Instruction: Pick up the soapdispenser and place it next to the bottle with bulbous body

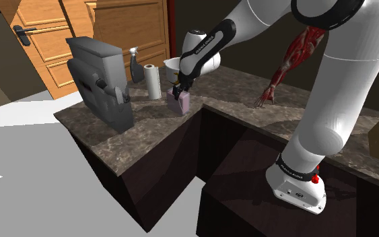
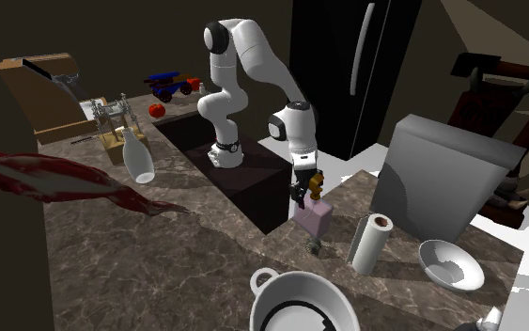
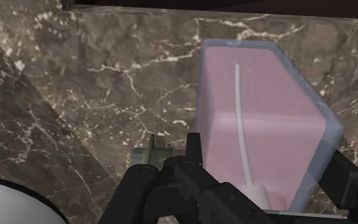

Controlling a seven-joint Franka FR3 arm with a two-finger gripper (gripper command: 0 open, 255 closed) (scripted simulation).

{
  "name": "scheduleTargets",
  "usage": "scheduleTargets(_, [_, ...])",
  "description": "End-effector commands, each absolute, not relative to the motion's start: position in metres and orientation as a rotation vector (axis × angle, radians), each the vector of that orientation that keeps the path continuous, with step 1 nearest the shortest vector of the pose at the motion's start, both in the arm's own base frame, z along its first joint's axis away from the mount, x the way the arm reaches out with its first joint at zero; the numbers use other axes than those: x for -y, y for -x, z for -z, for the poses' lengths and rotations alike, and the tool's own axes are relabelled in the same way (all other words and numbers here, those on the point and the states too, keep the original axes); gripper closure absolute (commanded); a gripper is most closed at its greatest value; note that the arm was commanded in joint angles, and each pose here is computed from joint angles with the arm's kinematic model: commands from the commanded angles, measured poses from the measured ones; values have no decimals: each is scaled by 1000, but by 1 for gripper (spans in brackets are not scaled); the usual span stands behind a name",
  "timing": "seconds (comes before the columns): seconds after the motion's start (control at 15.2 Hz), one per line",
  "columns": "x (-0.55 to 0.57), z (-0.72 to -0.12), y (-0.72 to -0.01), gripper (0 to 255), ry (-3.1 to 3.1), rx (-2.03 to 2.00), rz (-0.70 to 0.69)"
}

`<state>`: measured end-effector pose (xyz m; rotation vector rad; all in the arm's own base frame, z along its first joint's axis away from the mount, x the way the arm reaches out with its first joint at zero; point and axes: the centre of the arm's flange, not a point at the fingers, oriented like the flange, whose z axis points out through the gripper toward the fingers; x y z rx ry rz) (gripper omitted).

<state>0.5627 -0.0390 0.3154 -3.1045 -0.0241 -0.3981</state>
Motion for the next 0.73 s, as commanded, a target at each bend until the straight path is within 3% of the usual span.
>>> scheduleTargets(0.0, [39, -315, -563, 255, 3105, 24, 398])
scheduleTargets(0.66, [39, -336, -563, 255, 3105, 24, 398])
